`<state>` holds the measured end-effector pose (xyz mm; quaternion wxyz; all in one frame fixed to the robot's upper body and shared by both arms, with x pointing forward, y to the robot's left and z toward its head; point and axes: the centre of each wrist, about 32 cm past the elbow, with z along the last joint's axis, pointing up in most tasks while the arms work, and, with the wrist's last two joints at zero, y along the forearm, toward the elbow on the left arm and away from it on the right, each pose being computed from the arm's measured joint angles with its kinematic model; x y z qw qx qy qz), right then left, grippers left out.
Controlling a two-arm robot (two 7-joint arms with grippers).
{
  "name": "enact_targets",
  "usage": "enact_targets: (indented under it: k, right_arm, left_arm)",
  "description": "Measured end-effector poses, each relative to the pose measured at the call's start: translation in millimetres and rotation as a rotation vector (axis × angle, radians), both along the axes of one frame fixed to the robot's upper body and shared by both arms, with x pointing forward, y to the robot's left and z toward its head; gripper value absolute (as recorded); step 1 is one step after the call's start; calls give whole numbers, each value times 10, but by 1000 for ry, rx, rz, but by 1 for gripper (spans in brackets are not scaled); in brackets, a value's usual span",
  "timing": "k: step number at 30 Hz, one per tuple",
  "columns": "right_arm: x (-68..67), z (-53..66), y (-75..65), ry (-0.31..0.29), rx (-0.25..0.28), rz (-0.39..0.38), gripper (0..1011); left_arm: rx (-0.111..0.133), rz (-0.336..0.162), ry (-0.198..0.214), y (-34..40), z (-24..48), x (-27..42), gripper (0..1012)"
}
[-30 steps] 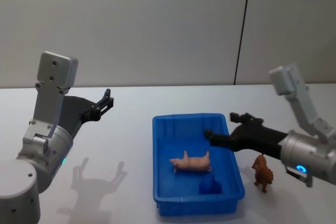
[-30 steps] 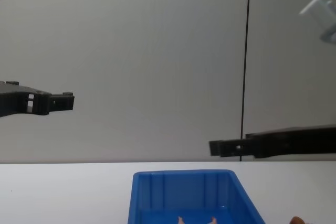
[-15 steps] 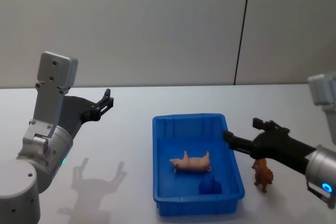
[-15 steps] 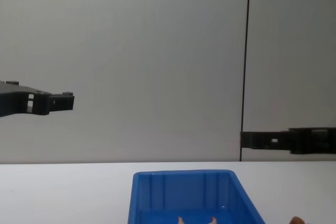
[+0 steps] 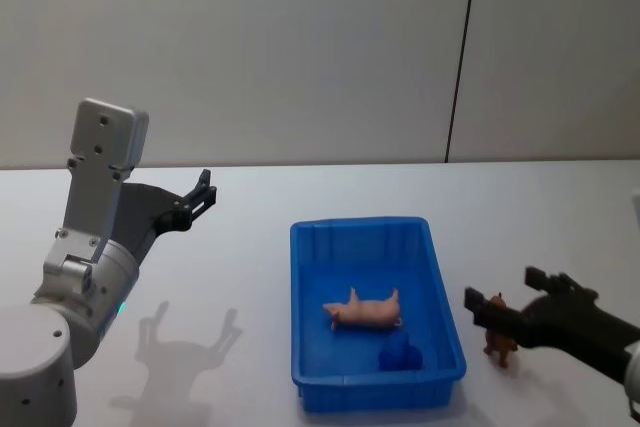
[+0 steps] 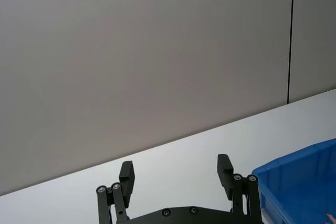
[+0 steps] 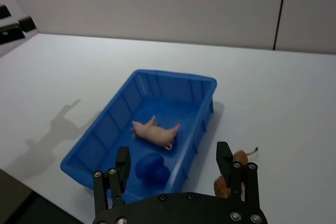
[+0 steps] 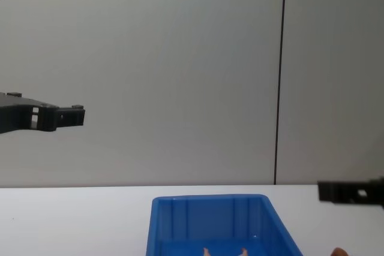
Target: Pick up the two dolls from the table and place them into the box.
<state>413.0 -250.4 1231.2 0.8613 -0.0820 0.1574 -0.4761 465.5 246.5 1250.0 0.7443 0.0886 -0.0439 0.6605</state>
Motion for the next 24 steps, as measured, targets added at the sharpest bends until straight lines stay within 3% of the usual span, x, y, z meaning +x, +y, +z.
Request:
enact_targets:
  k: [5,11,24]
  right_arm:
    - [-104,-11,-39,46,-50,-35,1001]
    - [-138,-22,-63,94,-99,-57,1001]
    - [-11,-86,-74,171,-206,-83,1001]
  left_arm:
    - [0,0,0,0,0,0,1001]
    - [0,0,0,0,0,0,1001]
    - [0,0,0,0,0,0,1001]
